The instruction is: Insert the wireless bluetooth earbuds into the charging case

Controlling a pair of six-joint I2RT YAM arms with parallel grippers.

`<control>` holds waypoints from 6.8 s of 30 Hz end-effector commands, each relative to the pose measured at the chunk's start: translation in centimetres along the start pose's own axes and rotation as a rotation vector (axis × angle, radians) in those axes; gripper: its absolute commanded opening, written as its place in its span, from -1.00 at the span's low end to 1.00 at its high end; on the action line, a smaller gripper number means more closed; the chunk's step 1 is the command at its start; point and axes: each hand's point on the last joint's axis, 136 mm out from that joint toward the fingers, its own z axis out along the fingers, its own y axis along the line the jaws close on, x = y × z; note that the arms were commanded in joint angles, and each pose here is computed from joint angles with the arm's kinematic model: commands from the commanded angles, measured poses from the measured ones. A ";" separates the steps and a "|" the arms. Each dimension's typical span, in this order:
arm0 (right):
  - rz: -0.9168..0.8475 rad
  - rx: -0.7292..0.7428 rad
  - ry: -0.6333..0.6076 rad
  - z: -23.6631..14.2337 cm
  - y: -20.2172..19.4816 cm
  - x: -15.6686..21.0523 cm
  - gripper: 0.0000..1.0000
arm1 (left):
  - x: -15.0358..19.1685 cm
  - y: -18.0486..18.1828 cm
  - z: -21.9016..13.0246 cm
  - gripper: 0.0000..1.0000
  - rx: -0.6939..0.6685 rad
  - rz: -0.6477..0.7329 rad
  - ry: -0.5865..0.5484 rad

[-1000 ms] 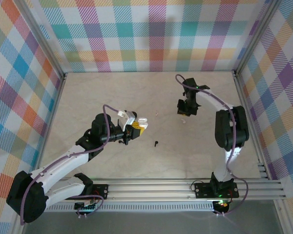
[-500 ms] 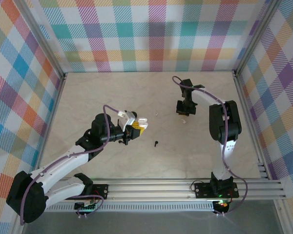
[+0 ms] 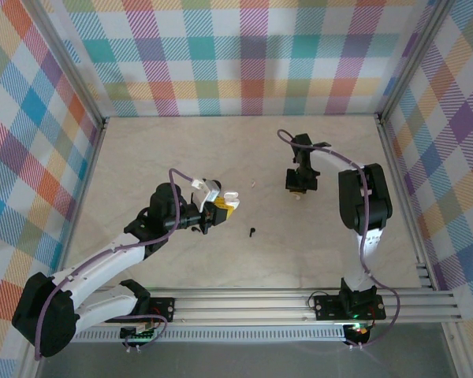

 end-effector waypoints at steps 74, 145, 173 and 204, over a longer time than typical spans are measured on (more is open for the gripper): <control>0.328 -0.136 -0.073 -1.3 0.2 2.5 -0.04 | -1.4 -0.9 -1.2 -1.00 0.004 0.052 -0.018; 0.153 -0.225 -0.168 -7.3 1.8 2.1 -0.71 | -2.2 -0.9 0.0 -1.00 0.055 0.004 -0.142; -0.016 -0.355 -0.285 -12.3 5.3 4.2 -0.88 | -1.8 0.2 1.6 -1.00 0.047 -0.051 -0.160; -0.539 -0.800 -1.023 -35.7 15.8 9.8 -1.00 | -9.9 -2.2 0.8 -1.00 0.079 0.182 -0.336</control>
